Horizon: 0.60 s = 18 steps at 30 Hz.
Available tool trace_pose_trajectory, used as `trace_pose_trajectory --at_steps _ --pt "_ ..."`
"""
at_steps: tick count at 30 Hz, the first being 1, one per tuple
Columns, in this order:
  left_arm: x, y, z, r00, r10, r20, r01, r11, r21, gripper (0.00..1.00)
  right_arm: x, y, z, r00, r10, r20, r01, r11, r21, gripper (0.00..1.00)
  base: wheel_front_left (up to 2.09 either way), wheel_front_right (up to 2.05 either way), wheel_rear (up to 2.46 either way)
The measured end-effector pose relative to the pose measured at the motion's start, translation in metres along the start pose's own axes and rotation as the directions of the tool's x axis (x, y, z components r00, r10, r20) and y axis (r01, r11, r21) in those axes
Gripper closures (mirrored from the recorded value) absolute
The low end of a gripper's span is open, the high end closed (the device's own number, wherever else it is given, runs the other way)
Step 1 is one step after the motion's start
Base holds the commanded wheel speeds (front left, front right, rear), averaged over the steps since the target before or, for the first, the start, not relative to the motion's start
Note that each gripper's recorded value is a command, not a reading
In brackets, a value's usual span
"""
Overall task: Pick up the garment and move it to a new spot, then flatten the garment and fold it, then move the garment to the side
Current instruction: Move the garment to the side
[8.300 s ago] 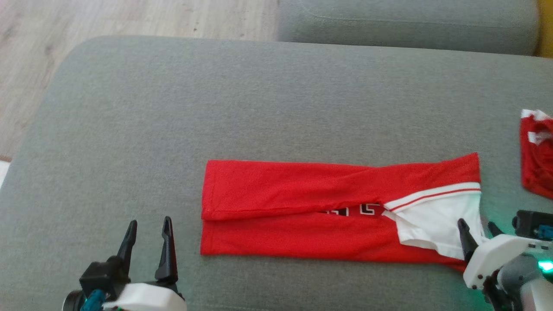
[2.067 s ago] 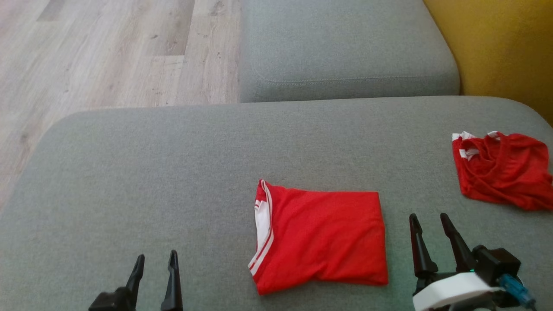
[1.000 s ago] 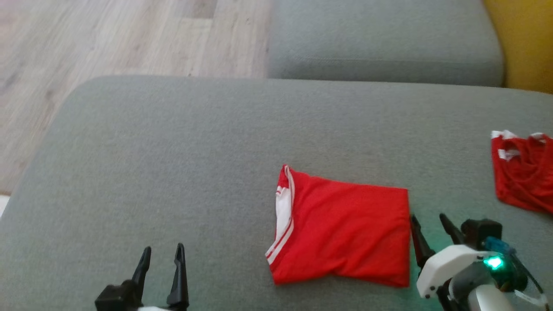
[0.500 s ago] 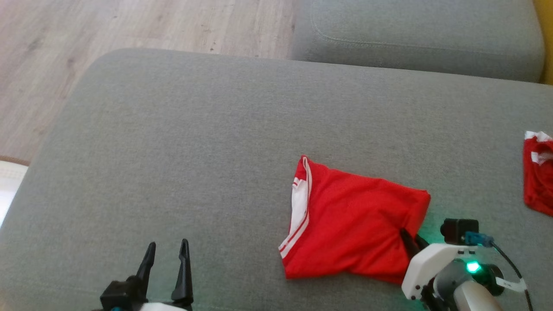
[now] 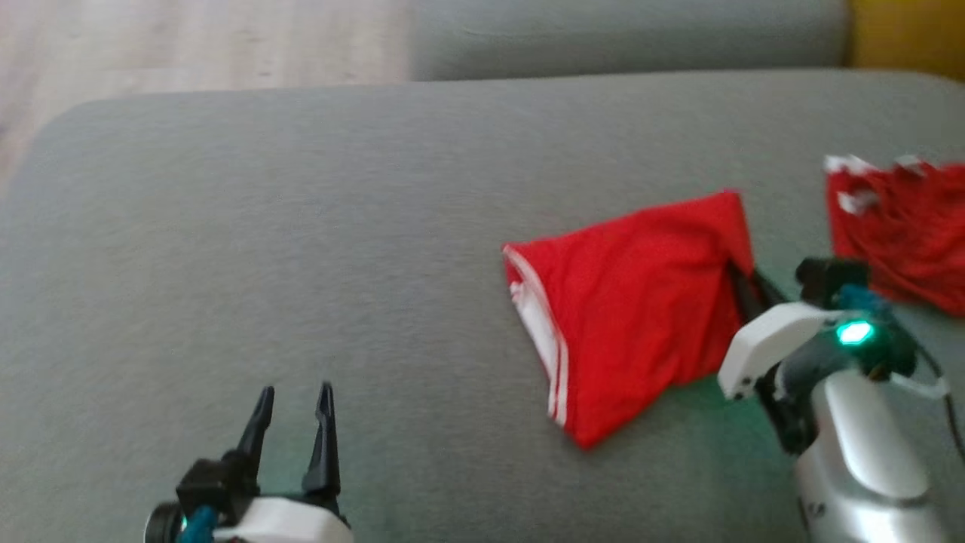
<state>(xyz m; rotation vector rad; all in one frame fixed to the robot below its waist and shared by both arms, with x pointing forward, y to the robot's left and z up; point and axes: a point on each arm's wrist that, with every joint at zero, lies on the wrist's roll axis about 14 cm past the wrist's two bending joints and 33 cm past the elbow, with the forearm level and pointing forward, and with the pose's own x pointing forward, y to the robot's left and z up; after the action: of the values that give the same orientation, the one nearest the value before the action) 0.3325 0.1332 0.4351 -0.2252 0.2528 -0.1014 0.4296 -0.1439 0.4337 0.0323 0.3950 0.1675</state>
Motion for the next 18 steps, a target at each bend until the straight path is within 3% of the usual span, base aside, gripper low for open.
trace_pose_trajectory --at_steps 9,18 --pt "0.054 -0.064 0.000 0.973 -0.228 -0.031 0.230 0.971 0.059 0.00 -0.031 -0.094 0.020 0.974 -0.223 0.049 0.224 0.975 -0.016 1.00 0.00 0.00 0.00" --pt "0.093 -0.120 -0.014 0.915 -0.395 -0.085 0.401 0.914 0.065 0.00 -0.053 -0.146 0.009 0.933 -0.360 0.019 0.360 0.933 -0.002 1.00 0.00 0.00 0.00"
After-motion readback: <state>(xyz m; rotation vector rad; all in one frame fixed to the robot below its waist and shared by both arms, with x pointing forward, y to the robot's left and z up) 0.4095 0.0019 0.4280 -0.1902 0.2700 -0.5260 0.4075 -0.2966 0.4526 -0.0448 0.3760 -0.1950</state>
